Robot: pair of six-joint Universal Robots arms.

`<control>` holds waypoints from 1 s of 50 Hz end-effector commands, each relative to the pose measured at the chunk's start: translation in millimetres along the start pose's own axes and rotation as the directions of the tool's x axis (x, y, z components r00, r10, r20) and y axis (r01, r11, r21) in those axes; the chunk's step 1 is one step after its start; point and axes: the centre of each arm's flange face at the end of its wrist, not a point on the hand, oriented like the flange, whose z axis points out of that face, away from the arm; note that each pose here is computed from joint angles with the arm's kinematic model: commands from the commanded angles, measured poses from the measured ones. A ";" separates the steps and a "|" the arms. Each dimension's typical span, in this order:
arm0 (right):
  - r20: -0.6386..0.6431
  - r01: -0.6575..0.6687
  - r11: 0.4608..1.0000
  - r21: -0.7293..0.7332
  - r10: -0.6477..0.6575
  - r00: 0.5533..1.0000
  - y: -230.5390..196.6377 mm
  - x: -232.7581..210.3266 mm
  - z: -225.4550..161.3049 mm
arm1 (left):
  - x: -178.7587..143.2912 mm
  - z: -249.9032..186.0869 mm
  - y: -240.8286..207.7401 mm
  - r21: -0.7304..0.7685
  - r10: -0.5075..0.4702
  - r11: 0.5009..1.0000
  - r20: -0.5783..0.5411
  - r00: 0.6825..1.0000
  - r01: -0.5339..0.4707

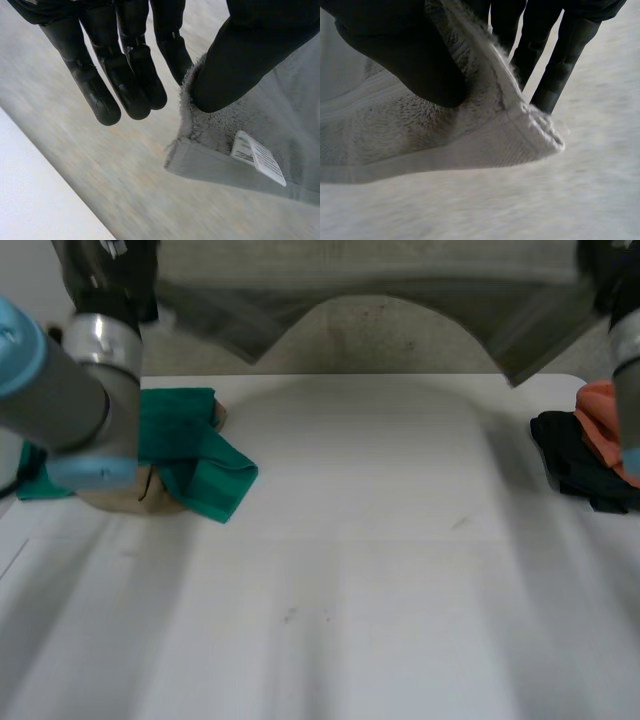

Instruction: Fold the laundry.

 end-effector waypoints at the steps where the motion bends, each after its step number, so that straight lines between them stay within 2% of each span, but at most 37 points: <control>1: 0.317 -0.001 0.981 -0.191 0.063 0.946 53.5 -86.1 -53.1 | 33.7 -57.7 61.7 -0.216 -0.006 0.976 -0.149 0.989 -0.027; 5: 0.416 0.026 0.961 -0.277 0.095 0.904 77.7 -118.3 -77.5 | 57.0 -92.2 93.8 -0.319 -0.022 0.946 -0.248 0.969 -0.060; 9: 0.477 0.048 0.939 -0.340 0.128 0.869 86.3 -125.9 -94.7 | 61.5 -121.2 108.1 -0.393 -0.032 0.915 -0.310 0.950 -0.097; 10: 0.508 0.059 0.928 -0.368 0.148 0.848 86.2 -127.1 -104.0 | 61.5 -127.9 108.5 -0.405 -0.034 0.908 -0.321 0.946 -0.105; 13: 0.553 0.071 0.906 -0.418 0.192 0.810 83.6 -126.0 -121.0 | 47.6 -149.3 96.3 -0.438 -0.034 0.890 -0.342 0.939 -0.127; 14: 0.580 0.087 0.893 -0.442 0.210 0.787 78.9 -120.4 -131.7 | 43.7 -155.4 92.4 -0.447 -0.033 0.884 -0.349 0.936 -0.135; 18: 0.626 0.149 0.856 -0.495 0.232 0.745 64.0 -88.2 -155.4 | 24.5 -190.0 72.6 -0.497 -0.029 0.847 -0.400 0.916 -0.190; 21: 0.642 0.189 0.823 -0.536 0.252 0.725 60.8 -65.1 -168.8 | 8.9 -222.7 55.1 -0.533 -0.011 0.798 -0.480 0.877 -0.281; 22: 0.658 0.223 0.802 -0.554 0.258 0.708 58.1 -50.7 -178.1 | 1.9 -241.6 47.3 -0.550 -0.007 0.761 -0.538 0.843 -0.345; 25: 0.702 0.293 0.782 -0.550 0.243 0.669 50.9 -30.2 -192.8 | -7.0 -271.9 38.7 -0.566 -0.018 0.689 -0.638 0.770 -0.453; 26: 0.744 0.348 0.772 -0.532 0.229 0.628 47.8 -20.8 -203.8 | -11.9 -286.2 34.0 -0.564 -0.029 0.651 -0.687 0.726 -0.508; 29: 0.804 0.424 0.765 -0.484 0.199 0.560 47.8 -12.8 -216.6 | -15.4 -299.6 28.7 -0.546 -0.050 0.624 -0.742 0.668 -0.560; 30: 0.825 0.450 0.765 -0.461 0.183 0.535 49.9 -11.7 -218.9 | -14.1 -298.6 27.5 -0.529 -0.050 0.638 -0.754 0.655 -0.560; 31: 0.832 0.459 0.768 -0.446 0.168 0.528 51.1 -11.1 -218.4 | -13.5 -295.6 27.1 -0.522 -0.046 0.650 -0.753 0.657 -0.553; 33: 0.826 0.451 0.776 -0.441 0.153 0.543 52.1 -11.9 -215.5 | -12.0 -286.5 26.6 -0.509 -0.032 0.679 -0.740 0.672 -0.529; 34: 0.809 0.437 0.781 -0.446 0.143 0.570 55.6 -13.8 -211.4 | -11.0 -273.0 27.8 -0.494 -0.006 0.709 -0.717 0.697 -0.503; 37: 0.790 0.419 0.784 -0.459 0.145 0.596 73.5 -32.6 -204.7 | -4.1 -254.7 37.5 -0.481 0.016 0.737 -0.690 0.724 -0.475; 38: 0.785 0.413 0.786 -0.460 0.142 0.603 78.6 -38.6 -202.0 | 1.5 -241.5 45.3 -0.474 0.033 0.754 -0.665 0.746 -0.455; 39: 0.778 0.406 0.790 -0.459 0.136 0.613 83.3 -44.3 -198.7 | 5.5 -234.7 47.7 -0.465 0.040 0.765 -0.656 0.754 -0.445; 40: 0.769 0.400 0.795 -0.456 0.126 0.627 87.1 -48.9 -194.4 | 9.3 -227.0 50.0 -0.455 0.047 0.778 -0.645 0.763 -0.433; 42: 0.725 0.377 0.811 -0.448 0.082 0.684 93.3 -58.2 -178.1 | 18.6 -205.6 55.5 -0.438 0.067 0.804 -0.606 0.793 -0.402; 44: 0.684 0.369 0.821 -0.437 0.036 0.729 95.4 -63.7 -164.0 | 24.1 -193.7 58.9 -0.434 0.076 0.814 -0.581 0.811 -0.387; 45: 0.674 0.369 0.821 -0.436 0.026 0.738 96.1 -65.3 -161.1 | 30.7 -182.5 64.5 -0.434 0.086 0.816 -0.560 0.824 -0.381; 50: 0.632 0.369 0.832 -0.415 -0.028 0.775 105.8 -81.1 -141.8 | 54.2 -154.0 77.4 -0.419 0.119 0.830 -0.511 0.851 -0.368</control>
